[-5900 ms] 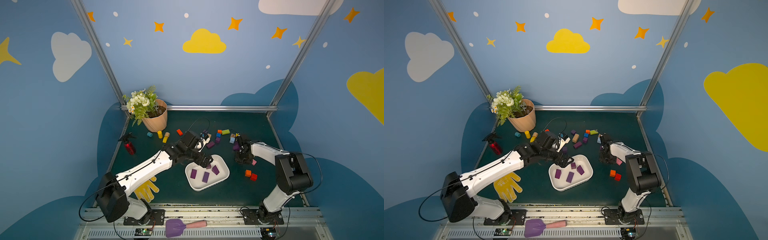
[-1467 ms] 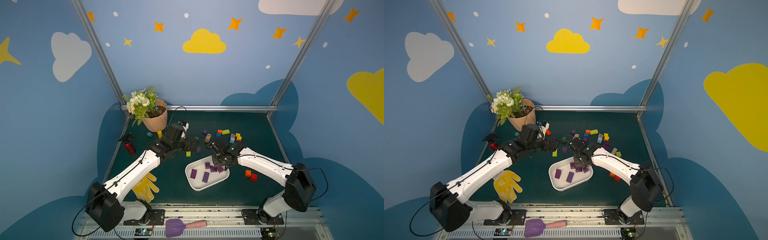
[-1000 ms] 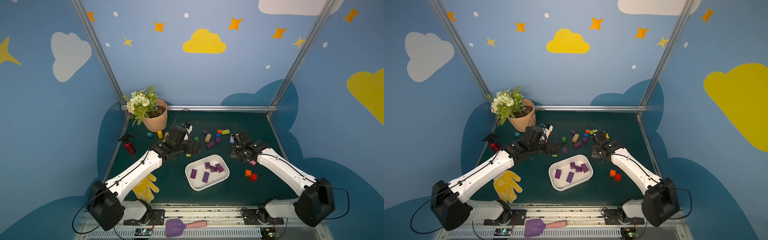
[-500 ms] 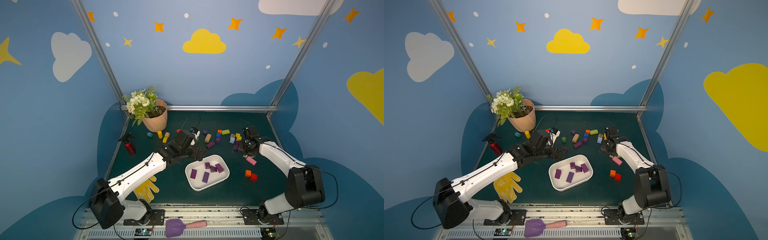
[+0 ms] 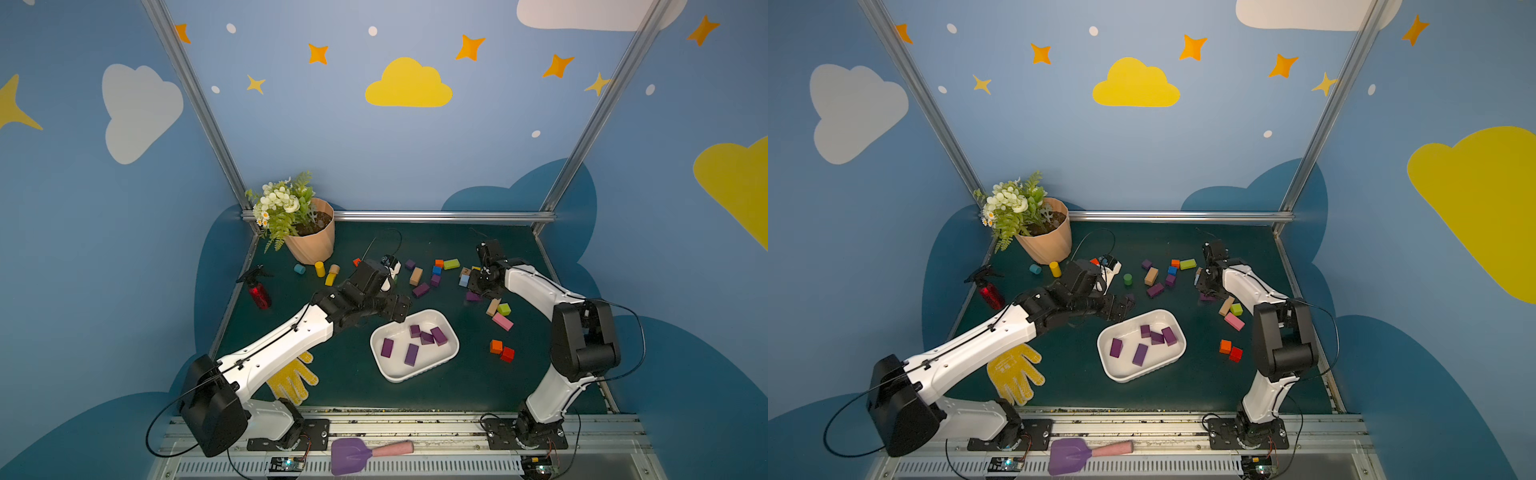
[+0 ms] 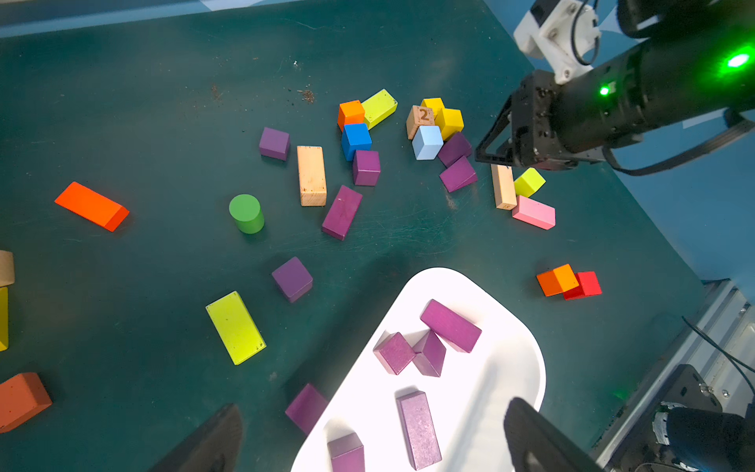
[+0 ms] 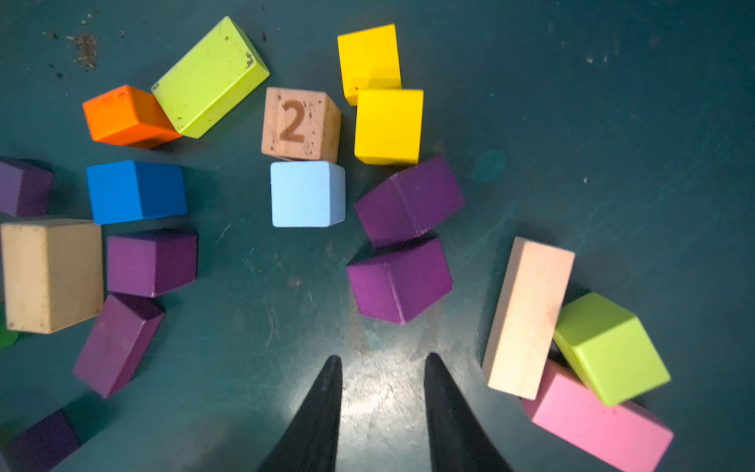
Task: Pick purple bricks into the storage bin
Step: Pick up the building block from the center of the board.
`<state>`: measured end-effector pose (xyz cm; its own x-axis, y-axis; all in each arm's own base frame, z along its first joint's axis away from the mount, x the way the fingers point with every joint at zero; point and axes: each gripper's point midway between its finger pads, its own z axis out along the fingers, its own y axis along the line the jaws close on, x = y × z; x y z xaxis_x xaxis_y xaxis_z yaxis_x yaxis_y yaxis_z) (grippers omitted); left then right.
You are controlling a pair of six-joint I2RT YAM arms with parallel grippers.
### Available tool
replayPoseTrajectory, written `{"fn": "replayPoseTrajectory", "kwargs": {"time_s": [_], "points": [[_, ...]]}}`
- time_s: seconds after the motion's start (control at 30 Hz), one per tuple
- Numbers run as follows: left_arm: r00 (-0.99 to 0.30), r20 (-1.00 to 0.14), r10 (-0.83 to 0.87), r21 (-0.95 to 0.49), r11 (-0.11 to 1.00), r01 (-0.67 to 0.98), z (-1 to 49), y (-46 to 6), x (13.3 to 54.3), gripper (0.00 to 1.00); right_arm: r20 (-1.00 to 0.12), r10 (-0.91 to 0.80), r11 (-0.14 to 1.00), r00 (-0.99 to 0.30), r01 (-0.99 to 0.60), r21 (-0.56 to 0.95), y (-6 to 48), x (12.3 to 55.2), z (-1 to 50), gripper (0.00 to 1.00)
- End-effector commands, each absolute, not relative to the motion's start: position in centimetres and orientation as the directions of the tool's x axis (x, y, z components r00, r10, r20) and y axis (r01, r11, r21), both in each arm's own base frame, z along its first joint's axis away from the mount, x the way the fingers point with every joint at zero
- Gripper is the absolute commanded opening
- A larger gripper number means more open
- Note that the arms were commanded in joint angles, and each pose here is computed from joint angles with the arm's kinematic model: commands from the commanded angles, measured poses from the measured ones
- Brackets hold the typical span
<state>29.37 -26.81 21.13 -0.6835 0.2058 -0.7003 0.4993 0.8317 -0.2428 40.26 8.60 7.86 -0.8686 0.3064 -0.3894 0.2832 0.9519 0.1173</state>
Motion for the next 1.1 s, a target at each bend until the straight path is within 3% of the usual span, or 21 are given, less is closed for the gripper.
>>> {"fn": "replayPoseTrajectory", "kwargs": {"time_s": [0.0,0.63,1.07], "points": [[-0.669,-0.711,0.214,-0.241,0.820,0.518,21.9,-27.2,29.5,1.00,-0.391,0.295,0.955,-0.872,0.276,0.106,8.6,41.2,7.9,0.34],[-0.668,-0.713,0.213,-0.260,0.805,0.534,22.1,-27.5,29.3,1.00,-0.345,0.251,0.965,-0.905,0.262,0.016,8.1,42.3,4.4,0.28],[-0.679,-0.707,0.196,-0.283,0.802,0.526,22.1,-27.5,29.4,1.00,-0.297,0.197,0.977,-0.934,0.212,-0.018,8.0,40.0,3.1,0.23]]}}
